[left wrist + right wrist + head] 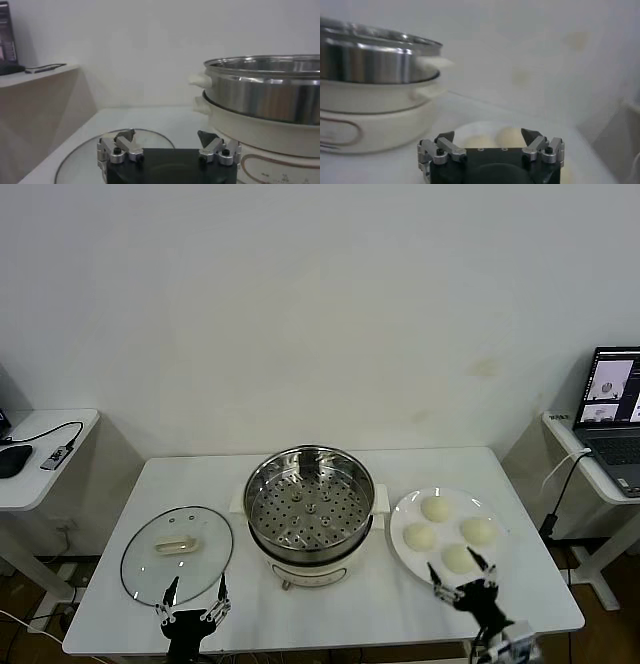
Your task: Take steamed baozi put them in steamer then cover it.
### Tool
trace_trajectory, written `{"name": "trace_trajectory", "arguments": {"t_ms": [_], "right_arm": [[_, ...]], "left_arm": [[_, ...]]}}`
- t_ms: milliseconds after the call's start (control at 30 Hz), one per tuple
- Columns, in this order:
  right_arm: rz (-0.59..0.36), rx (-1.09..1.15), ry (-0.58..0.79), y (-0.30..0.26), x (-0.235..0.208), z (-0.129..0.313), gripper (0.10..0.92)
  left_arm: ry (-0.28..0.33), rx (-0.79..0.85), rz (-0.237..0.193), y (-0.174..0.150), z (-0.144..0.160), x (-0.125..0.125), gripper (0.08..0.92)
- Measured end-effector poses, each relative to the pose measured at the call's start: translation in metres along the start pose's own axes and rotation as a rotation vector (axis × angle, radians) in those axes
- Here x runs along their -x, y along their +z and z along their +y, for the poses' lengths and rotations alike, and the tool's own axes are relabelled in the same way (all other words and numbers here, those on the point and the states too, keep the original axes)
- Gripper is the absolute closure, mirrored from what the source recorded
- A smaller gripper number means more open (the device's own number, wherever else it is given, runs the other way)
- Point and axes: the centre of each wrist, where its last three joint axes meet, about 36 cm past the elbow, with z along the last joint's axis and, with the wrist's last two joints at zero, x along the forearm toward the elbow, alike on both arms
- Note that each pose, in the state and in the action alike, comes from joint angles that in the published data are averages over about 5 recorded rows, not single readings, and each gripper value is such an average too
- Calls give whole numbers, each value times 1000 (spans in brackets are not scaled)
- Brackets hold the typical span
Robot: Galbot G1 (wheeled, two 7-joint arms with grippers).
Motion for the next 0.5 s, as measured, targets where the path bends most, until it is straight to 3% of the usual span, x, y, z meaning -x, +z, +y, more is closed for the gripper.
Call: {"name": "trace_trajectory", "arguments": {"t_ms": [500], "right_arm": [[99, -592, -165, -58, 73, -119, 200]], "left_arm": [[-22, 60, -29, -9, 7, 8, 177]]}}
